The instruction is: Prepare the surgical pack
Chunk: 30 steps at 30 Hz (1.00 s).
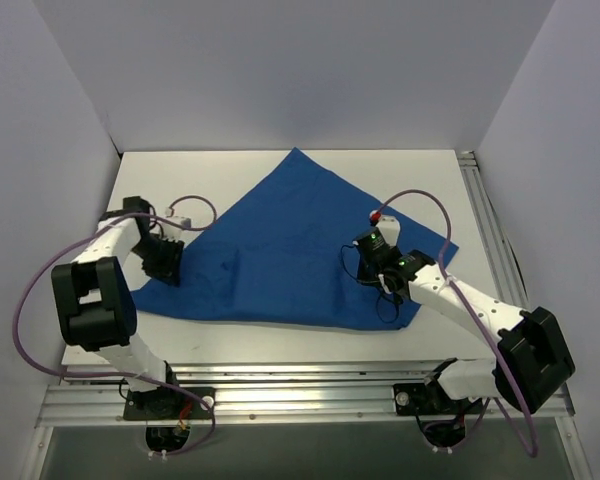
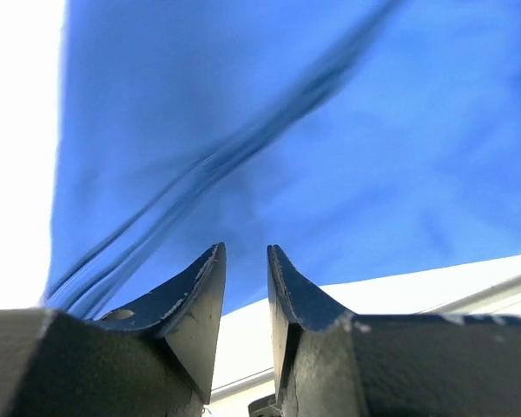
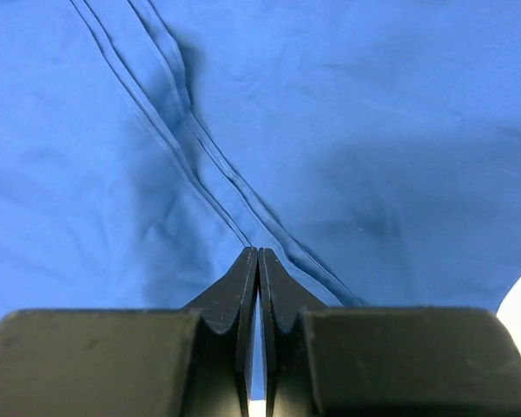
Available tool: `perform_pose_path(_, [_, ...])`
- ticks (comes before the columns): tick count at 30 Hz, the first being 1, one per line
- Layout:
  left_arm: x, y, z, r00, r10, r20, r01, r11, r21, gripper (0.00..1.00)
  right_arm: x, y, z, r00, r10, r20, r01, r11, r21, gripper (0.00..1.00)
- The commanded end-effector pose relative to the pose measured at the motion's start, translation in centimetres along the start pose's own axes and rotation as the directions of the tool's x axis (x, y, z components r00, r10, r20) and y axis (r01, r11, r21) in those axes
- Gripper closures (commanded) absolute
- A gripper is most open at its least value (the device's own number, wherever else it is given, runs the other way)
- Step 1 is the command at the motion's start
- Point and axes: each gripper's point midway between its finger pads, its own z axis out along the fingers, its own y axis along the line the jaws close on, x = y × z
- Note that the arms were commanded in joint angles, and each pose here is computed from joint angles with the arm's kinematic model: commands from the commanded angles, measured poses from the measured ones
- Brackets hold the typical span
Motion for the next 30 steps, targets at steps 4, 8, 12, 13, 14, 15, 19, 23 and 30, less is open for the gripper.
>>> perform_pose_path(4, [4.9, 5.5, -1.6, 0.987, -0.162, 0.003, 0.162, 0.986, -0.032, 0.65, 0.2, -1.1, 0.4, 0.998, -0.051, -0.024, 0.052, 0.997, 0.054, 1.0])
perform_pose_path(8, [7.5, 9.9, 0.3, 0.961, -0.277, -0.016, 0.275, 0.957, -0.09, 0.65, 0.7, -1.0, 1.7, 0.996, -0.071, -0.049, 0.074, 0.995, 0.061, 1.0])
perform_pose_path(12, [8.7, 12.2, 2.2, 0.95, -0.31, -0.021, 0.304, 0.942, -0.14, 0.66, 1.3, -1.3, 2.6, 0.994, -0.084, -0.068, 0.09, 0.992, 0.085, 1.0])
perform_pose_path(13, [8.8, 12.0, 2.5, 0.951, -0.307, -0.024, 0.302, 0.945, -0.128, 0.66, 1.5, -1.4, 2.8, 0.994, -0.086, -0.072, 0.092, 0.992, 0.089, 1.0])
perform_pose_path(14, [8.5, 11.7, 2.3, 0.953, -0.303, -0.001, 0.301, 0.947, -0.108, 0.65, 1.6, -1.5, 2.8, 0.994, -0.086, -0.072, 0.093, 0.992, 0.091, 1.0])
perform_pose_path(15, [8.3, 11.5, 2.2, 0.954, -0.3, 0.009, 0.299, 0.949, -0.098, 0.65, 1.6, -1.5, 2.8, 0.994, -0.086, -0.075, 0.092, 0.991, 0.093, 1.0])
perform_pose_path(19, [7.0, 11.2, 0.5, 0.953, -0.295, 0.063, 0.3, 0.952, -0.07, 0.64, 0.7, -1.8, 2.5, 0.995, -0.08, -0.051, 0.085, 0.991, 0.101, 1.0])
perform_pose_path(23, [5.7, 12.0, -3.1, 0.924, -0.348, 0.158, 0.358, 0.933, -0.042, 0.62, -1.4, -3.9, 2.5, 0.999, -0.03, -0.012, 0.031, 0.99, 0.134, 1.0])
perform_pose_path(30, [5.8, 13.3, -7.9, 0.862, -0.423, 0.279, 0.44, 0.898, 0.004, 0.48, -5.2, -10.2, 3.1, 0.981, 0.182, 0.074, -0.19, 0.974, 0.121, 0.98])
